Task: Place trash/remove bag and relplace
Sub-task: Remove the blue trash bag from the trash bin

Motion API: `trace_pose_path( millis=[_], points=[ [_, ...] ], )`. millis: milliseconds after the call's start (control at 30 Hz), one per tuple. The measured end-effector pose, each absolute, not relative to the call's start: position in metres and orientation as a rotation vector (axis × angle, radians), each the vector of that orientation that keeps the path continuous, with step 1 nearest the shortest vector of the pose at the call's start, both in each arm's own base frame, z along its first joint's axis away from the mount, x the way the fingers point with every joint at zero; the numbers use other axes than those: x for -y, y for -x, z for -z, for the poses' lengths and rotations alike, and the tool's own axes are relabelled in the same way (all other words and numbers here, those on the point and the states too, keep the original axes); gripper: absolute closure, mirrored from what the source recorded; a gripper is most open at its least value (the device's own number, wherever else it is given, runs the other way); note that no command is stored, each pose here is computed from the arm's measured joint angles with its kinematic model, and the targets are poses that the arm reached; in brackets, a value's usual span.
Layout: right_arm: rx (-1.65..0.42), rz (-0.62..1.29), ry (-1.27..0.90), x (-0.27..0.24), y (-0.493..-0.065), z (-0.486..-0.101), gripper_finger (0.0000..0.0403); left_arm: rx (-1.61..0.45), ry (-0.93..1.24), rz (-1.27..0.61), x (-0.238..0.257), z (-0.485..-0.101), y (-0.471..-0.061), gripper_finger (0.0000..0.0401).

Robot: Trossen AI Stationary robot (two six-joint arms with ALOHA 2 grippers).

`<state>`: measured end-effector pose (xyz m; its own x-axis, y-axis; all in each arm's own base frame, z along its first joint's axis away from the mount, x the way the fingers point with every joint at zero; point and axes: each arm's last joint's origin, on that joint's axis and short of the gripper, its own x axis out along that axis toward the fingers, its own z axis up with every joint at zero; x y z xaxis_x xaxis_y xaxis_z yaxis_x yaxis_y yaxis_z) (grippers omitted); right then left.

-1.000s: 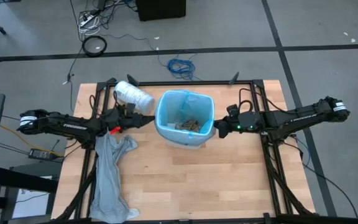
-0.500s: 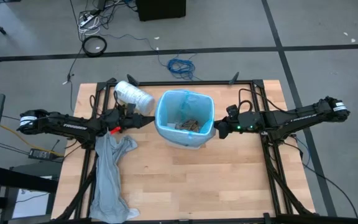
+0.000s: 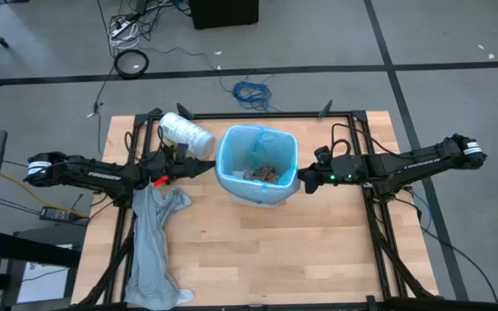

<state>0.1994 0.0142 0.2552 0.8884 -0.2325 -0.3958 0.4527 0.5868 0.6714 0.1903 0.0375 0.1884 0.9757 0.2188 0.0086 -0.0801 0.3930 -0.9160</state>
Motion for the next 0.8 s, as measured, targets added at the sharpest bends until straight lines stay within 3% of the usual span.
trace_pose_path(
  millis=[200, 633, 800],
  points=[
    [-0.279, 0.405, -0.856, -0.014, -0.199, -0.255, 0.0389, 0.132, 1.176, -0.18, -0.037, -0.188, -0.19, 0.031],
    [-0.289, 0.42, -0.886, -0.014, -0.199, -0.254, 0.0389, 0.14, 1.174, -0.134, -0.041, -0.194, -0.187, 0.0391],
    [-0.267, 0.412, -0.911, -0.014, -0.199, -0.256, 0.0397, 0.159, 1.181, -0.072, -0.043, -0.202, -0.182, 0.0396]
  ],
)
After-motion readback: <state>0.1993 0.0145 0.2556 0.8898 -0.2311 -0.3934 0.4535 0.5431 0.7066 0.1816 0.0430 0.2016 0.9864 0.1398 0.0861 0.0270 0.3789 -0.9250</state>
